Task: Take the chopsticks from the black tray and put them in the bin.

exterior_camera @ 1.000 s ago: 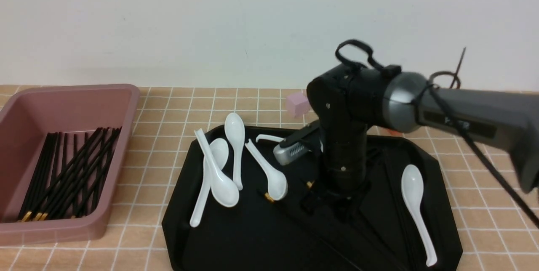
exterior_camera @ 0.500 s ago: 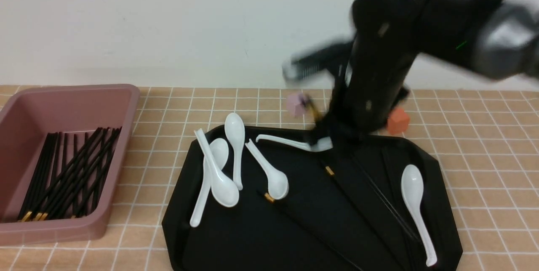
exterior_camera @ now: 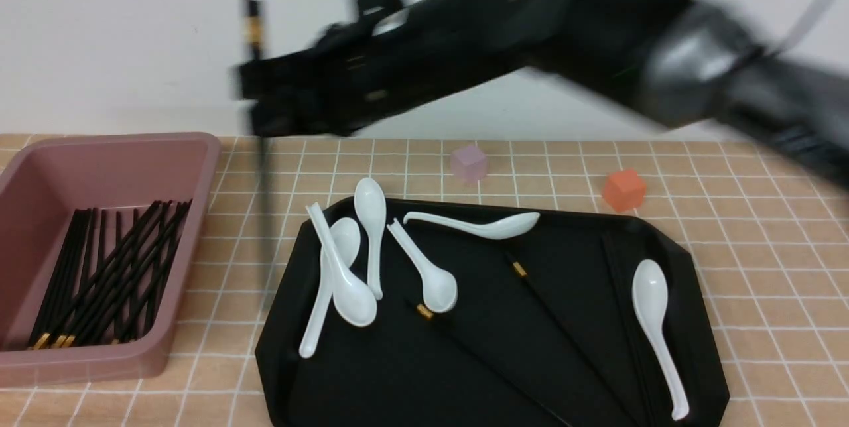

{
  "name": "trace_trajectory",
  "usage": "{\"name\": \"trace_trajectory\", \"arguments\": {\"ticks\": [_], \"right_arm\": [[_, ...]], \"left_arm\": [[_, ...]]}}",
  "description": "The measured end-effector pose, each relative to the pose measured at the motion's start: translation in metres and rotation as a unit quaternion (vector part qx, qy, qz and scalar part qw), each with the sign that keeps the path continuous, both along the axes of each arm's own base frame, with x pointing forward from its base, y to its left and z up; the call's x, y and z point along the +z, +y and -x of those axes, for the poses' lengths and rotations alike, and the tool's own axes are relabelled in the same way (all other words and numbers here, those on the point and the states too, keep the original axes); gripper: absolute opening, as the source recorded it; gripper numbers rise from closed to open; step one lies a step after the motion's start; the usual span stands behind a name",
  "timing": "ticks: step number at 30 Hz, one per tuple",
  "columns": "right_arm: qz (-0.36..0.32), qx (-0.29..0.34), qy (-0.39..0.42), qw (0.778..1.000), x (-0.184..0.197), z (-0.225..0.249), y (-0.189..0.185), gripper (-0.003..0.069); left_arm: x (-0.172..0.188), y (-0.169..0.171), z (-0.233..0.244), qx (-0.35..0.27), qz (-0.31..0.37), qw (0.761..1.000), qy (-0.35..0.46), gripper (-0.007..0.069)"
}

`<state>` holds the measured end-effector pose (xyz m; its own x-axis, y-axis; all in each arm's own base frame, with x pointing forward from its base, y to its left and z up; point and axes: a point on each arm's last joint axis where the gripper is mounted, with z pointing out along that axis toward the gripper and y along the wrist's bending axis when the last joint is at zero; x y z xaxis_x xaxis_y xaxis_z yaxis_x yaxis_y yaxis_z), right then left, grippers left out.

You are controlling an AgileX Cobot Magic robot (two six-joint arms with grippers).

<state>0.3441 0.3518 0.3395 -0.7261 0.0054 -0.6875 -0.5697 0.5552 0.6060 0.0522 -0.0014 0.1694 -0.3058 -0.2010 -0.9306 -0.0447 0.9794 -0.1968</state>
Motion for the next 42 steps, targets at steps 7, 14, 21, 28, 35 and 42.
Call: {"name": "trace_trajectory", "arguments": {"ticks": [7, 14, 21, 28, 35, 42], "right_arm": [[-0.103, -0.049, -0.019, 0.993, -0.027, -0.007, 0.067, 0.0128], [-0.136, -0.102, -0.030, 0.985, -0.073, -0.019, 0.099, 0.0128], [-0.118, -0.116, 0.000, 0.986, -0.123, -0.020, 0.113, 0.0137], [-0.082, -0.068, 0.013, 0.994, -0.130, -0.014, 0.115, 0.0353], [-0.029, 0.007, -0.016, 0.999, -0.102, -0.011, 0.101, 0.0463], [0.047, 0.077, -0.057, 0.994, -0.022, -0.012, 0.043, 0.0271]], "left_arm": [[0.000, 0.000, 0.000, 0.000, 0.000, 1.000, 0.000, 0.0239], [0.000, 0.000, 0.000, 0.000, 0.000, 1.000, 0.000, 0.0239], [0.000, 0.000, 0.000, 0.000, 0.000, 1.000, 0.000, 0.0239], [0.000, 0.000, 0.000, 0.000, 0.000, 1.000, 0.000, 0.0239], [0.000, 0.000, 0.000, 0.000, 0.000, 1.000, 0.000, 0.0239], [0.000, 0.000, 0.000, 0.000, 0.000, 1.000, 0.000, 0.0239]]}}
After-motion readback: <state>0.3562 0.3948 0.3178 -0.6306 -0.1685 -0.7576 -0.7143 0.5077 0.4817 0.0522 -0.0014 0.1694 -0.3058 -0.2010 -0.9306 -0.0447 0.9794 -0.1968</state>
